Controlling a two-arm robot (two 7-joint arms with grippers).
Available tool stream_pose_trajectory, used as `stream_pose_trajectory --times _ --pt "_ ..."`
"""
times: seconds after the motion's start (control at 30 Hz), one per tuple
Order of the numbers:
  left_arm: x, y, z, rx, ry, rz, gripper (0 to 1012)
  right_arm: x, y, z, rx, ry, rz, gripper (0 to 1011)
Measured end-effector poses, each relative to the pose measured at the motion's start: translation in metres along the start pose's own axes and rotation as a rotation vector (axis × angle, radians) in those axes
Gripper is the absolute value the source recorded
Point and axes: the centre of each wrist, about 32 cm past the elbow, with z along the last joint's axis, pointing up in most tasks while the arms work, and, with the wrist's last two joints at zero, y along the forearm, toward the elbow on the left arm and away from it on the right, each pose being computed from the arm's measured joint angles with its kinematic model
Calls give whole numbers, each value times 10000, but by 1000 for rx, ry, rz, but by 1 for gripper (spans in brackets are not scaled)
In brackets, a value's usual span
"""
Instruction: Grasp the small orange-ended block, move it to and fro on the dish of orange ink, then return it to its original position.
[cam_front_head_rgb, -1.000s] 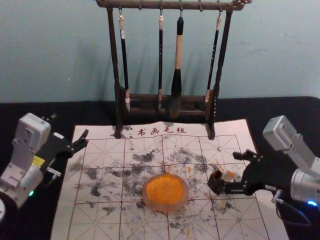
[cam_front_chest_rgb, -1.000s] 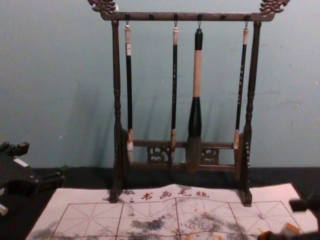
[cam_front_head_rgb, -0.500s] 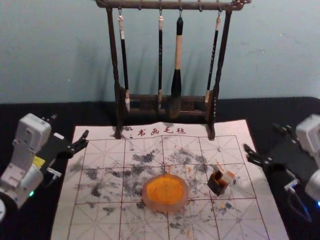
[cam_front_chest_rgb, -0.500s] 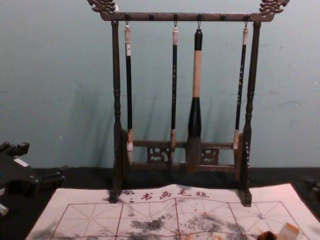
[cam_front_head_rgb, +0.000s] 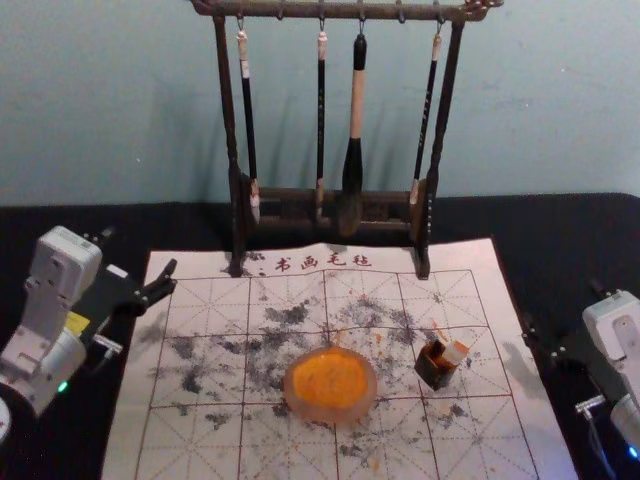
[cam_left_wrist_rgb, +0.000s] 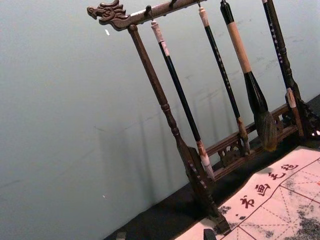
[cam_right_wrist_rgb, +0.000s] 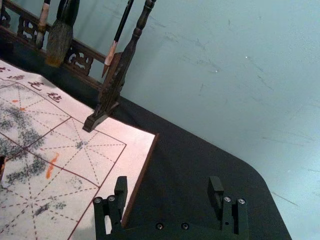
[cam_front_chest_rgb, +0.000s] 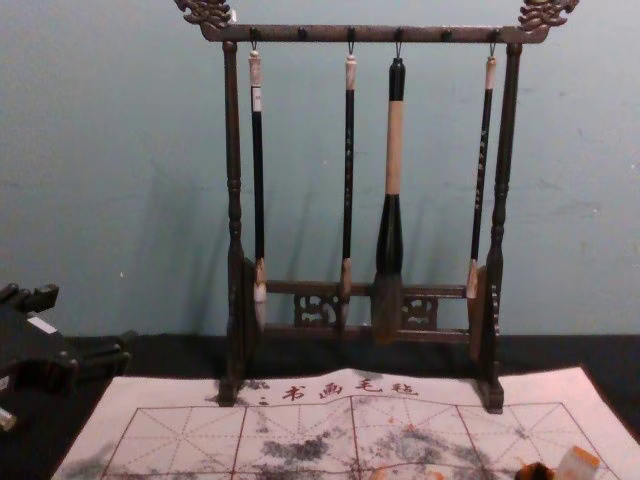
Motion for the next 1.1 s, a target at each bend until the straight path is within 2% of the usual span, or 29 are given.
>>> stream_pose_trajectory --times 1.1 --pt "0 0 0 0 0 0 1001 8 -7 19 -1 6 4 1002"
